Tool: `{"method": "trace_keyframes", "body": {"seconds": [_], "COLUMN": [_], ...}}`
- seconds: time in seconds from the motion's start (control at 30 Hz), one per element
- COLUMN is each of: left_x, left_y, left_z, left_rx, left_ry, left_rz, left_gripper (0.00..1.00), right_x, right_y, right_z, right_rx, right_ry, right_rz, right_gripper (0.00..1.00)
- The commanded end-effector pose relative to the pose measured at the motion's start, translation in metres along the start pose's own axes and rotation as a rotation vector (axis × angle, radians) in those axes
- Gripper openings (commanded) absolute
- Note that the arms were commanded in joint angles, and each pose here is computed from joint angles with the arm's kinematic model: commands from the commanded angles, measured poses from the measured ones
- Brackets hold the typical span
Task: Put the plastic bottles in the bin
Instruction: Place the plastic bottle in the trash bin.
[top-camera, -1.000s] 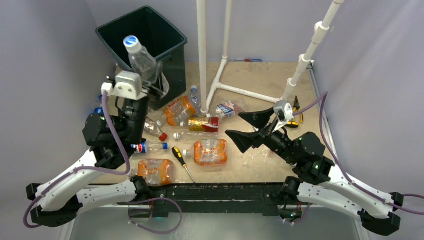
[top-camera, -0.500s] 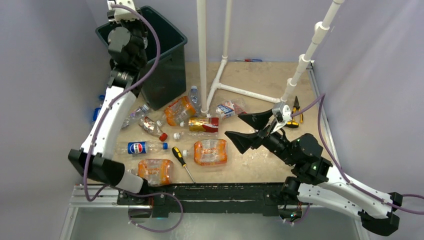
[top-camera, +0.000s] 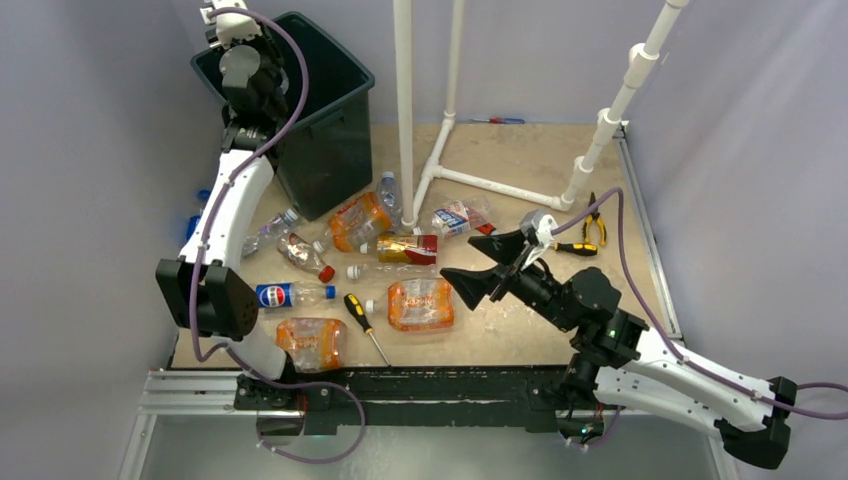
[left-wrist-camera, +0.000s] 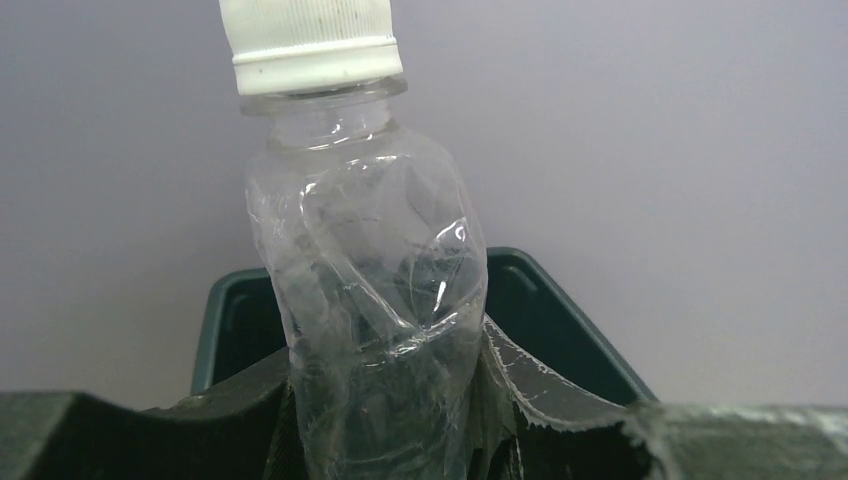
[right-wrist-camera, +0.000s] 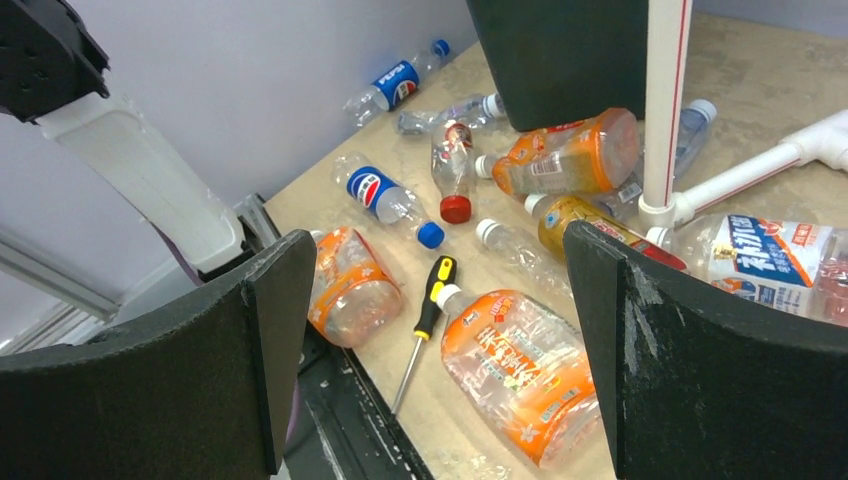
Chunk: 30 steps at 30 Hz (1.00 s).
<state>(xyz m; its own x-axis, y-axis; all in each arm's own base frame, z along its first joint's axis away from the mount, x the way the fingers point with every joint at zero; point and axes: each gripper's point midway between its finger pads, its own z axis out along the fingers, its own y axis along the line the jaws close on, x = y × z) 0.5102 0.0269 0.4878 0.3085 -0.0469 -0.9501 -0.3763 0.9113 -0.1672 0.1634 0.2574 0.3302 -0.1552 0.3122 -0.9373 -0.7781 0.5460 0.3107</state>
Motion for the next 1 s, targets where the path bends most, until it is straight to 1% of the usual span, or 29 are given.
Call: {"method": "trace_keyframes", "body": {"seconds": [0.0, 0.2, 0.27, 0.37, 0.4, 0.5, 0.53, 0.63, 0.77, 0.83, 0.93, 0.97], "left_x": [0.018, 0.058, 0.074, 0.093, 0.094, 0.094, 0.092, 0.087, 0.077, 0.066, 0.040, 0.028], "left_y": [0.003, 0.003, 0.000, -0.001, 0.000, -0.003, -0.005, -0.006, -0.007, -0.007, -0.006, -0.005], "left_z": [0.018, 0.027, 0.029, 0.029, 0.029, 0.026, 0.026, 0.024, 0.021, 0.018, 0.010, 0.006], "left_rx": [-0.036, -0.041, -0.034, -0.037, -0.035, -0.007, 0.006, 0.018, 0.028, 0.031, 0.034, 0.027], "left_ry": [-0.005, 0.064, 0.101, 0.152, 0.158, 0.164, 0.164, 0.161, 0.149, 0.138, 0.113, 0.101], "left_rz": [-0.035, -0.041, -0.036, -0.023, -0.024, -0.027, -0.027, -0.029, -0.046, -0.062, -0.113, -0.143], "left_gripper": [0.22, 0.24, 0.26, 0.34, 0.40, 0.59, 0.63, 0.72, 0.80, 0.84, 0.87, 0.92], "right_x": [-0.019, -0.017, -0.018, -0.019, -0.020, -0.021, -0.023, -0.031, -0.041, -0.043, -0.045, -0.044], "right_y": [-0.006, -0.016, -0.017, -0.018, -0.019, -0.020, -0.021, -0.022, -0.023, -0.023, -0.024, -0.025], "right_z": [-0.006, -0.010, -0.010, -0.011, -0.012, -0.013, -0.014, -0.017, -0.020, -0.022, -0.024, -0.024], "right_rx": [0.041, 0.093, 0.098, 0.102, 0.102, 0.110, 0.114, 0.127, 0.138, 0.142, 0.149, 0.153], "right_ry": [-0.071, -0.066, -0.071, -0.084, -0.086, -0.088, -0.088, -0.104, -0.123, -0.124, -0.123, -0.120], "right_rz": [0.009, -0.005, -0.006, -0.006, -0.006, -0.015, -0.021, -0.034, -0.040, -0.040, -0.040, -0.035], "right_gripper": [0.94, 0.94, 0.94, 0.95, 0.95, 0.95, 0.95, 0.95, 0.96, 0.96, 0.96, 0.97]}}
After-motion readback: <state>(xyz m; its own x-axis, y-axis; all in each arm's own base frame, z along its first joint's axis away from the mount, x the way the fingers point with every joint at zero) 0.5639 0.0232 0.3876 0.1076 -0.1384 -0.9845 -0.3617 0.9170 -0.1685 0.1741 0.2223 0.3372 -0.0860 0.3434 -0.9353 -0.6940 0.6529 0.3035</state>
